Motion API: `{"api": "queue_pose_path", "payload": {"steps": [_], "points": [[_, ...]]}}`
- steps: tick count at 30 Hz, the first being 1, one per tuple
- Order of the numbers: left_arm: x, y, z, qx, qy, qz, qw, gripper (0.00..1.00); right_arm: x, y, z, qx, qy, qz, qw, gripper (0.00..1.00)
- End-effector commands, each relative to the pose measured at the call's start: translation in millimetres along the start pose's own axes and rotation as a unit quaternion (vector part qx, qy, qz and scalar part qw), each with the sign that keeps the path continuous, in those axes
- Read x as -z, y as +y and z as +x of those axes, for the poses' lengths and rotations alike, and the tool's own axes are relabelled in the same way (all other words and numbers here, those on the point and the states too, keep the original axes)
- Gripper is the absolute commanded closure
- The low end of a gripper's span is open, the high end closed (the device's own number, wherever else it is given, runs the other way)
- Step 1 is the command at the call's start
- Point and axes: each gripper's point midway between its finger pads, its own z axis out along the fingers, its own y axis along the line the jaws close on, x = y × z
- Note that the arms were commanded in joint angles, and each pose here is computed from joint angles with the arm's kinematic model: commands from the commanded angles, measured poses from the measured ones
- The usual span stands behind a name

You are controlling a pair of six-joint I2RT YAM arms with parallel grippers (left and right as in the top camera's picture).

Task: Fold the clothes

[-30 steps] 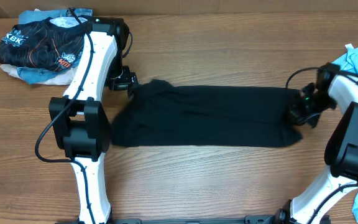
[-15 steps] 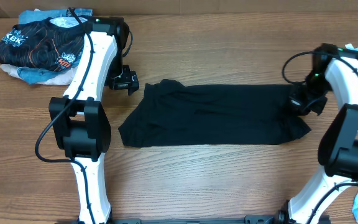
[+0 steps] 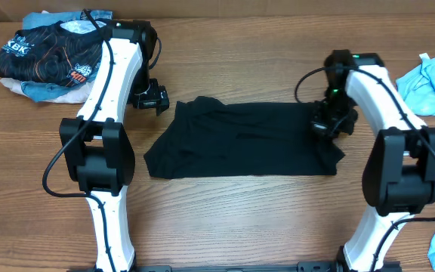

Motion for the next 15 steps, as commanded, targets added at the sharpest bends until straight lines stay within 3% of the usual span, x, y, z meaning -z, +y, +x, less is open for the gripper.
{"api": "queue_pose_path", "payload": {"steps": [1,15], "points": [[13,0,-1,-0.003,-0.017,0.014,1.000,0.00,18,13,0,0.006,-0.030,-0.007,1.000,0.96],[14,-8,-5,0.000,-0.024,0.035,0.999,0.00,15,64,21,0.056,-0.033,-0.018,0.998,0.96]]}}
